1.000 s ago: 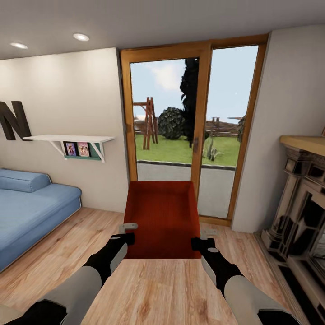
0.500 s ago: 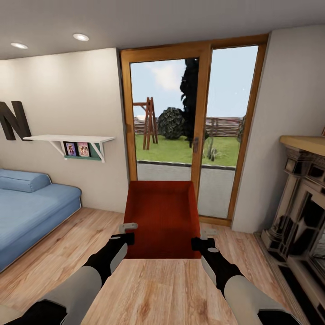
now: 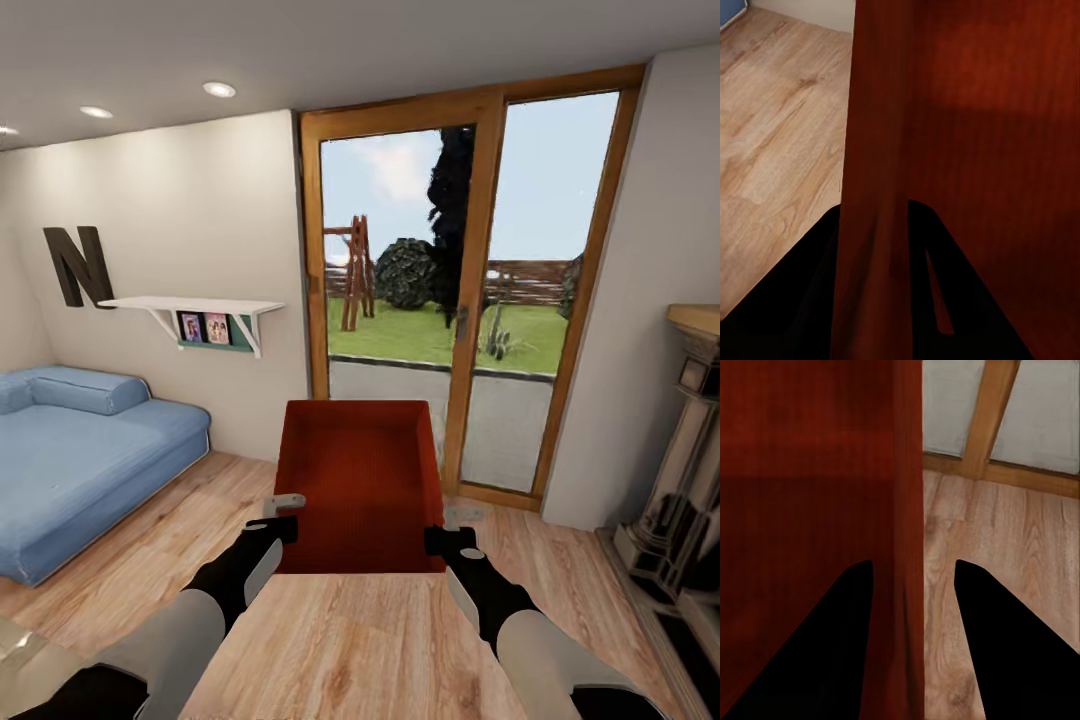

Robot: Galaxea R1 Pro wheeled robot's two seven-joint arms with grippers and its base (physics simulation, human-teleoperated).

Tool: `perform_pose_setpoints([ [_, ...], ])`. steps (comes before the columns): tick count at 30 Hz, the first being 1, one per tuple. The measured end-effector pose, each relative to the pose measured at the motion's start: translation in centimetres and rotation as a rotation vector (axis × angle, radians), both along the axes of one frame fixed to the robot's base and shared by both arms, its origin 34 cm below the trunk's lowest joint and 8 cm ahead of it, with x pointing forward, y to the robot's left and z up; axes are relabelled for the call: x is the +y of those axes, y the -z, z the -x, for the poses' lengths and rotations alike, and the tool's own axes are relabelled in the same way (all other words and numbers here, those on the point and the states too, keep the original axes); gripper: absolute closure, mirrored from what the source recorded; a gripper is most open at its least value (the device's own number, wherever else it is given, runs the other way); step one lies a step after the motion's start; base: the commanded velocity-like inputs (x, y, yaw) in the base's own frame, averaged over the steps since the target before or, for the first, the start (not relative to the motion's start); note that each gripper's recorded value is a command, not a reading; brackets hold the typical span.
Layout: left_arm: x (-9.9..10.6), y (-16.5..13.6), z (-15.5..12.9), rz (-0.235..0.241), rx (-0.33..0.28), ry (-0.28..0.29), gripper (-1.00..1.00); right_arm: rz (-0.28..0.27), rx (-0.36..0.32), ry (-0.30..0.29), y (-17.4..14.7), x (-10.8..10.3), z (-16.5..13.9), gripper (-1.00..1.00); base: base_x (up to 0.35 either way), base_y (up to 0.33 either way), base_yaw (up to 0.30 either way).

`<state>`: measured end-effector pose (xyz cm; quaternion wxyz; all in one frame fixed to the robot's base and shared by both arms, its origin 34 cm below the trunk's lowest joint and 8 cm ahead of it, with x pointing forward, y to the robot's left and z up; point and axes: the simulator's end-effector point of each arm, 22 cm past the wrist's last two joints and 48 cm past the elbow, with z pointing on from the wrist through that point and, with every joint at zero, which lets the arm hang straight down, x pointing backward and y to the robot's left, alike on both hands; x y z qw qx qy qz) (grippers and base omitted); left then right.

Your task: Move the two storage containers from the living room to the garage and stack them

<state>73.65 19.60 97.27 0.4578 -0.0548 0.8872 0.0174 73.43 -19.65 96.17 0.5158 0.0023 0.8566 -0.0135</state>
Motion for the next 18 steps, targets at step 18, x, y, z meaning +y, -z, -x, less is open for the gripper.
perform_pose_setpoints([
  [18,0.01,-0.03,-0.02,-0.002,-0.001,0.001,1.0,-0.004,-0.001,0.003,0.03,0.01,0.02,1.0,0.0,0.0,0.273],
])
